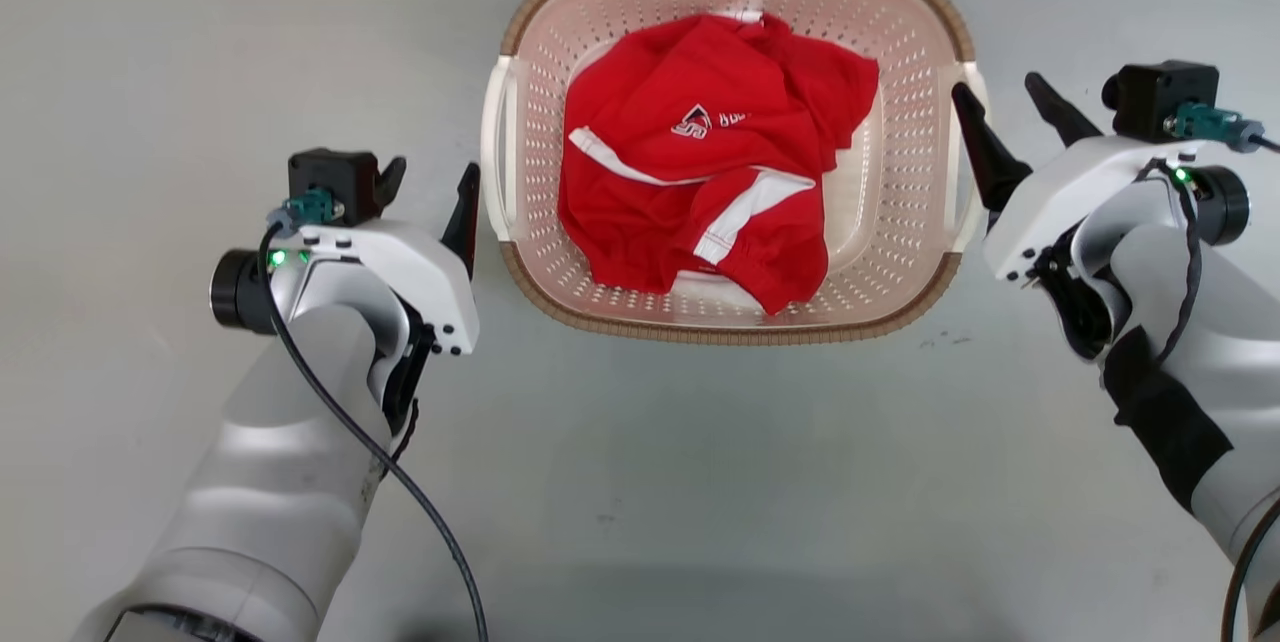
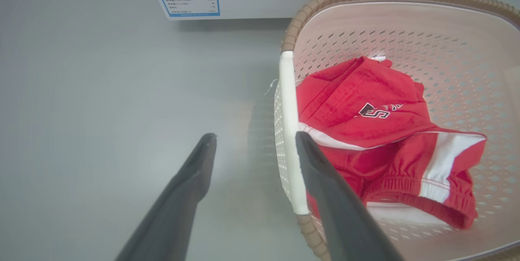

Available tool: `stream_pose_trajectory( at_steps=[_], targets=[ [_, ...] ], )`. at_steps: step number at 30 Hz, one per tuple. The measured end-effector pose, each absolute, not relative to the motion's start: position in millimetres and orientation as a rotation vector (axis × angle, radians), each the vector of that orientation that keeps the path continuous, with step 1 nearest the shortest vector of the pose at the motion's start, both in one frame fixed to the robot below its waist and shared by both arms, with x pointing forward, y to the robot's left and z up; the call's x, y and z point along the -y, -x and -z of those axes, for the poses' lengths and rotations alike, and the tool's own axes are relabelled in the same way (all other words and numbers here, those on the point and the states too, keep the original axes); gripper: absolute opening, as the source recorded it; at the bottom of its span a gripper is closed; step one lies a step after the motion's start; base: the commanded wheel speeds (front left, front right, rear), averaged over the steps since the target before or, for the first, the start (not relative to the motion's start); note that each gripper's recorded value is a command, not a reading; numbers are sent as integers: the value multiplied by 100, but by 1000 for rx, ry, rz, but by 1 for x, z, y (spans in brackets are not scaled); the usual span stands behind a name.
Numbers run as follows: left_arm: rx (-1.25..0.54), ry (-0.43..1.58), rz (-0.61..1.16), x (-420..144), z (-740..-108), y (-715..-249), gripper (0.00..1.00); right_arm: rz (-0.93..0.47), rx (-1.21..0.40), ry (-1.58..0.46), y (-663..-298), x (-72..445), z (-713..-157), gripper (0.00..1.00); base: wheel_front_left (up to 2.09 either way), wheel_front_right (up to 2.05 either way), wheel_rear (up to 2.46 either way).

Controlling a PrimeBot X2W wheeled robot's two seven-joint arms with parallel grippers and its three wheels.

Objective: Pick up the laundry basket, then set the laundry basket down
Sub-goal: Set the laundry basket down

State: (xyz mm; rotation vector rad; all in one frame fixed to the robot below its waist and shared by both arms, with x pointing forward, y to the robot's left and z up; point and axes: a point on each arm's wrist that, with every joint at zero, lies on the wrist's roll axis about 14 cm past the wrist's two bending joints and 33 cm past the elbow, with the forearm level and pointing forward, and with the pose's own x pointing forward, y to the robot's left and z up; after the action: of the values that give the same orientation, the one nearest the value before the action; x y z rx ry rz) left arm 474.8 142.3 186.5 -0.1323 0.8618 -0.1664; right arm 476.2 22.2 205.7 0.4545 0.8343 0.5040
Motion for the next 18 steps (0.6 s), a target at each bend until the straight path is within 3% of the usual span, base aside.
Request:
stream_pose_trajectory(
  at_steps=[9,18],
  targets=[
    [-816,134,131,-156,-225,-458,100,-533,-783,-417,-465,-22,-247,100,0,0,0],
    [-679,117,130,-167,-286,-440,100,-608,-626,-365,-458,-27,-322,100,0,0,0]
  ],
)
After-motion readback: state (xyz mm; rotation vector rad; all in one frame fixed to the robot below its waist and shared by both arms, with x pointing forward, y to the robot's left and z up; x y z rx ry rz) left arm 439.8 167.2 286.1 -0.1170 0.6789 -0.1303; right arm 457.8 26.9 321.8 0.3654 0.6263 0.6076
